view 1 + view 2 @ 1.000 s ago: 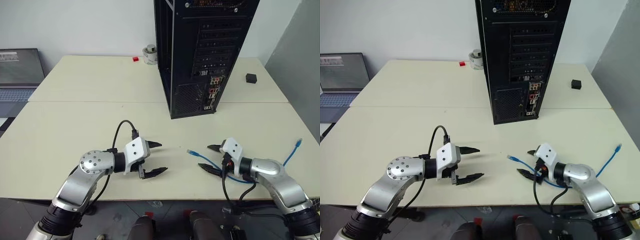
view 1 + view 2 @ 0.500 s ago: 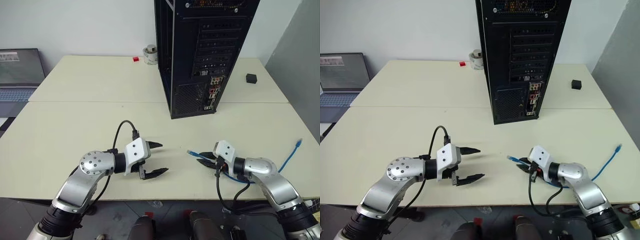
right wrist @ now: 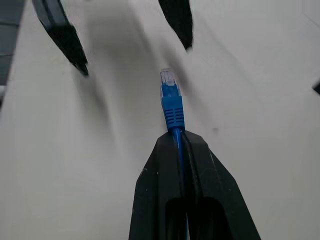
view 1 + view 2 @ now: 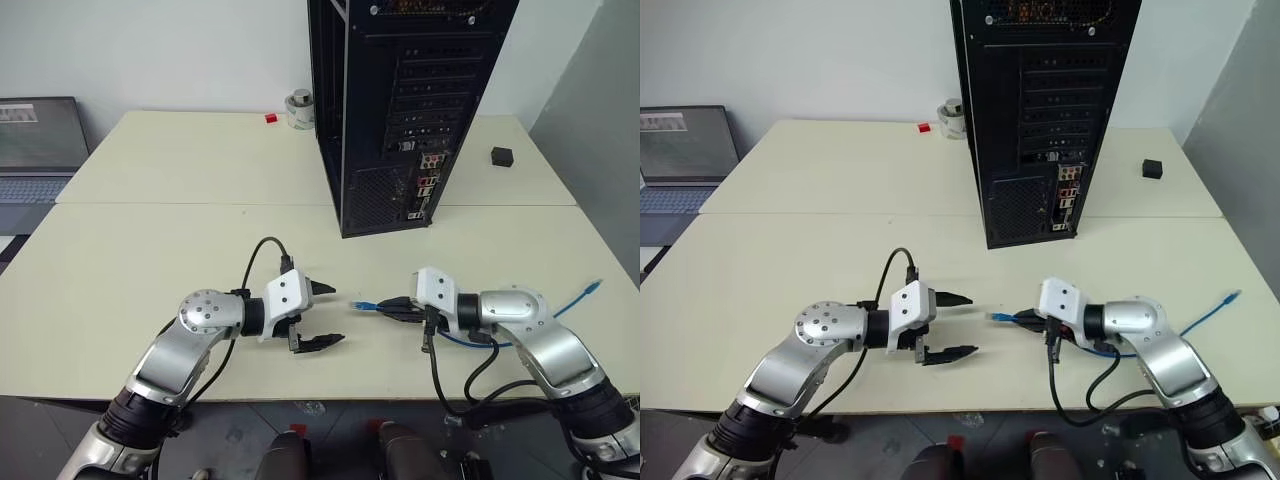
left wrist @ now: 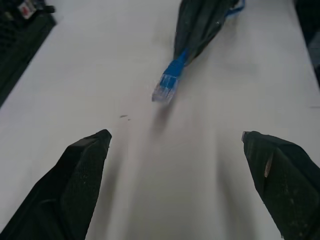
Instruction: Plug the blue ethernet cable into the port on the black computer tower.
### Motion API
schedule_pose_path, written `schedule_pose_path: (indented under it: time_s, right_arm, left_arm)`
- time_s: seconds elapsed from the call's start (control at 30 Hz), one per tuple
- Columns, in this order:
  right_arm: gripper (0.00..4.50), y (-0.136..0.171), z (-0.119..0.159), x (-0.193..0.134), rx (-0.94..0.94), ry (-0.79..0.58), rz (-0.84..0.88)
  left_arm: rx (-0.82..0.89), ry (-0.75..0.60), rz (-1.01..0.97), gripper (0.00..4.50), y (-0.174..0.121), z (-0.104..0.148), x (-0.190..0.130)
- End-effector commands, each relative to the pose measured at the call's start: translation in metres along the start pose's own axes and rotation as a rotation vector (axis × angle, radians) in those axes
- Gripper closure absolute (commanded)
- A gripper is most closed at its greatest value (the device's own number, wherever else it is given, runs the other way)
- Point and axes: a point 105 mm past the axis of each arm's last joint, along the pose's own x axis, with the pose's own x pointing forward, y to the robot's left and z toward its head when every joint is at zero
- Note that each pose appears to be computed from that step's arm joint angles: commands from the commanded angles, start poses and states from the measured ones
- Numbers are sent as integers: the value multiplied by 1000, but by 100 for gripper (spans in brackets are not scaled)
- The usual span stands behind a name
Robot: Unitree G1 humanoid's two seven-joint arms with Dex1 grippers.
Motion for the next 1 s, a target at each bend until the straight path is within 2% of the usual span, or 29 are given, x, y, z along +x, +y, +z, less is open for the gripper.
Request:
schedule_pose_path:
  time_s: [0.03,0.2,0.43,0.8,0.87,1.0]
  right_arm:
    - [447,5,13,4,0,-28,57]
    - [447,8,14,7,-9,-16,93]
    - [450,11,14,11,-34,-4,117]
    - [450,15,17,15,-45,-10,140]
    - [450,16,18,16,-46,-12,142]
    - [450,17,19,17,-52,-16,153]
  left_arm:
    - [33,-21,-13,0,3,6,3]
    - [17,-28,-58,0,0,6,3]
    - [26,-32,-88,135,-1,7,2]
    - [41,-30,-91,383,-3,4,6]
    - [42,-29,-91,417,-4,4,6]
    - [41,-26,-89,418,-5,2,6]
